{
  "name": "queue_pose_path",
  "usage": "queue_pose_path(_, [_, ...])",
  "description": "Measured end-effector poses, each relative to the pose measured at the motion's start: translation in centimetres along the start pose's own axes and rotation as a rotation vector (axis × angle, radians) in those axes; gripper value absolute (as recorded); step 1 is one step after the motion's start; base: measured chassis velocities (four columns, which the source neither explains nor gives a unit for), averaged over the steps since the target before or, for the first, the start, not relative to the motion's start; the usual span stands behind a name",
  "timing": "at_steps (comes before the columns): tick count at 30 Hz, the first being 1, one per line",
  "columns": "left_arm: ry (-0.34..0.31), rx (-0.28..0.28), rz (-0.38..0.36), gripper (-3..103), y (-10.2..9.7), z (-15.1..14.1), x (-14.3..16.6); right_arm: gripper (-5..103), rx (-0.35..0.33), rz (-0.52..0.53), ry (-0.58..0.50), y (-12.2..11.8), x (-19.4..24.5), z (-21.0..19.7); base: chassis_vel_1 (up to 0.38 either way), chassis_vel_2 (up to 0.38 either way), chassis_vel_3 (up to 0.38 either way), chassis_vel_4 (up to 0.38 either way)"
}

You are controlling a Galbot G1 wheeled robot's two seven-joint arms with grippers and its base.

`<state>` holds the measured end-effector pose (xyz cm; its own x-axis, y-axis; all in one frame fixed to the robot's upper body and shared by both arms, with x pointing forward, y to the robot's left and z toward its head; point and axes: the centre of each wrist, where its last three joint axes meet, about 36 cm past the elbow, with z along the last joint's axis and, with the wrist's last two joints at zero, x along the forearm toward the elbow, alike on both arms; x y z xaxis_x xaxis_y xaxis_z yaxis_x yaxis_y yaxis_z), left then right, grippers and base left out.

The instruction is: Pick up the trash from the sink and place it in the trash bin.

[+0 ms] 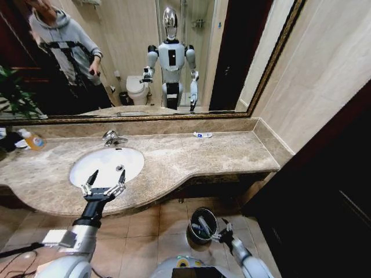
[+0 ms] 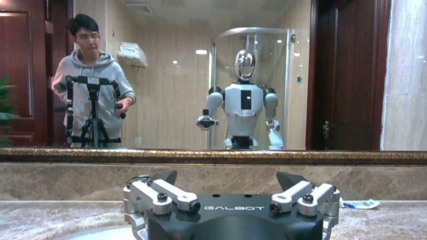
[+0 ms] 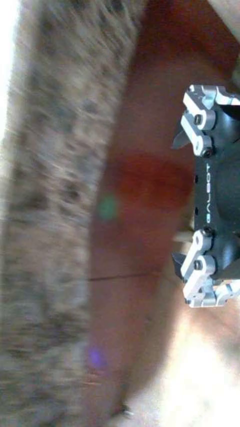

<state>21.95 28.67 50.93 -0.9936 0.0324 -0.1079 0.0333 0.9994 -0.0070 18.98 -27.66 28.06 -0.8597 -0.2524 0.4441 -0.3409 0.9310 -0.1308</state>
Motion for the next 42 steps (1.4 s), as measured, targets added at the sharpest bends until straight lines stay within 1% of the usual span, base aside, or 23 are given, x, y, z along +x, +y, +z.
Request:
queue_pose_path(3, [0.0,0.0,0.0,100,0.0,0.0,0.0,100,-0.023,0.042,-0.086,0.2,1.8,-3.6,0.0,0.0,0.0,0.0])
queue_pose_path(4, [0.0,0.0,0.0,100,0.0,0.0,0.0,100,-0.023,0.042,-0.086,0.2,1.8,-3.6,0.0,0.0,0.0,0.0])
queue_pose_path(6, [0.0,0.0,0.0,100,0.0,0.0,0.0,100,-0.039,0.069,-0.156,0.3,3.2,-7.3,0.0,0.0,0.0,0.0])
queue_pose_path(7, [0.0,0.0,0.0,100,0.0,0.0,0.0,100,-0.039,0.069,-0.156,0.3,3.2,-7.3,0.0,0.0,0.0,0.0])
queue_pose_path(10, [0.0,0.0,0.0,100,0.0,0.0,0.0,100,-0.047,0.078,-0.228,0.1,4.0,-11.2,0.0,0.0,0.0,0.0])
queue_pose_path(12, [0.0,0.0,0.0,100,0.0,0.0,0.0,100,-0.048,0.074,-0.277,-0.4,3.8,-14.3,0.0,0.0,0.0,0.0])
queue_pose_path(13, [0.0,0.0,0.0,100,0.0,0.0,0.0,100,-0.048,0.074,-0.277,-0.4,3.8,-14.3,0.0,0.0,0.0,0.0])
queue_pose_path(15, [0.0,0.0,0.0,100,0.0,0.0,0.0,100,-0.059,0.067,-0.301,-1.3,2.7,-16.7,0.0,0.0,0.0,0.0])
queue_pose_path(16, [0.0,0.0,0.0,100,0.0,0.0,0.0,100,-0.067,0.06,-0.321,-2.4,1.1,-18.1,0.0,0.0,0.0,0.0])
queue_pose_path(17, [0.0,0.0,0.0,100,0.0,0.0,0.0,100,-0.067,0.06,-0.321,-2.4,1.1,-18.1,0.0,0.0,0.0,0.0])
queue_pose_path(19, [0.0,0.0,0.0,100,0.0,0.0,0.0,100,-0.084,0.05,-0.34,-4.4,-1.7,-19.8,0.0,0.0,0.0,0.0])
queue_pose_path(20, [0.0,0.0,0.0,100,0.0,0.0,0.0,100,-0.084,0.05,-0.34,-4.4,-1.7,-19.8,0.0,0.0,0.0,0.0])
queue_pose_path(23, [0.0,0.0,0.0,100,0.0,0.0,0.0,100,-0.045,0.019,-0.347,-7.7,-5.6,-21.4,0.0,0.0,0.0,0.0])
queue_pose_path(25, [0.0,0.0,0.0,100,0.0,0.0,0.0,100,-0.038,0.012,-0.355,-8.4,-6.7,-21.9,0.0,0.0,0.0,0.0])
queue_pose_path(28, [0.0,0.0,0.0,100,0.0,0.0,0.0,100,-0.042,0.012,-0.405,-10.5,-11.0,-24.5,0.0,0.0,0.0,0.0])
queue_pose_path(29, [0.0,0.0,0.0,100,0.0,0.0,0.0,100,-0.042,0.012,-0.405,-10.5,-11.0,-24.5,0.0,0.0,0.0,0.0])
queue_pose_path(31, [0.0,0.0,0.0,100,0.0,0.0,0.0,100,-0.056,0.004,-0.412,-10.9,-13.2,-25.6,0.0,0.0,0.0,0.0])
queue_pose_path(32, [0.0,0.0,0.0,100,0.0,0.0,0.0,100,-0.072,-0.009,-0.406,-11.0,-15.5,-26.5,0.0,0.0,0.0,0.0])
queue_pose_path(33, [0.0,0.0,0.0,100,0.0,0.0,0.0,100,-0.072,-0.009,-0.406,-11.0,-15.5,-26.5,0.0,0.0,0.0,0.0])
queue_pose_path(35, [0.0,0.0,0.0,100,0.0,0.0,0.0,100,-0.076,-0.02,-0.401,-11.0,-18.3,-27.8,0.0,0.0,0.0,0.0])
queue_pose_path(38, [0.0,0.0,0.0,100,0.0,0.0,0.0,100,-0.051,-0.016,-0.409,-11.1,-23.2,-30.5,0.0,0.0,0.0,0.0])
queue_pose_path(39, [0.0,0.0,0.0,100,0.0,0.0,0.0,100,-0.051,-0.016,-0.409,-11.1,-23.2,-30.5,0.0,0.0,0.0,0.0])
queue_pose_path(42, [0.0,0.0,0.0,100,0.0,0.0,0.0,100,-0.032,-0.003,-0.396,-10.7,-27.2,-31.9,0.0,0.0,0.0,0.0])
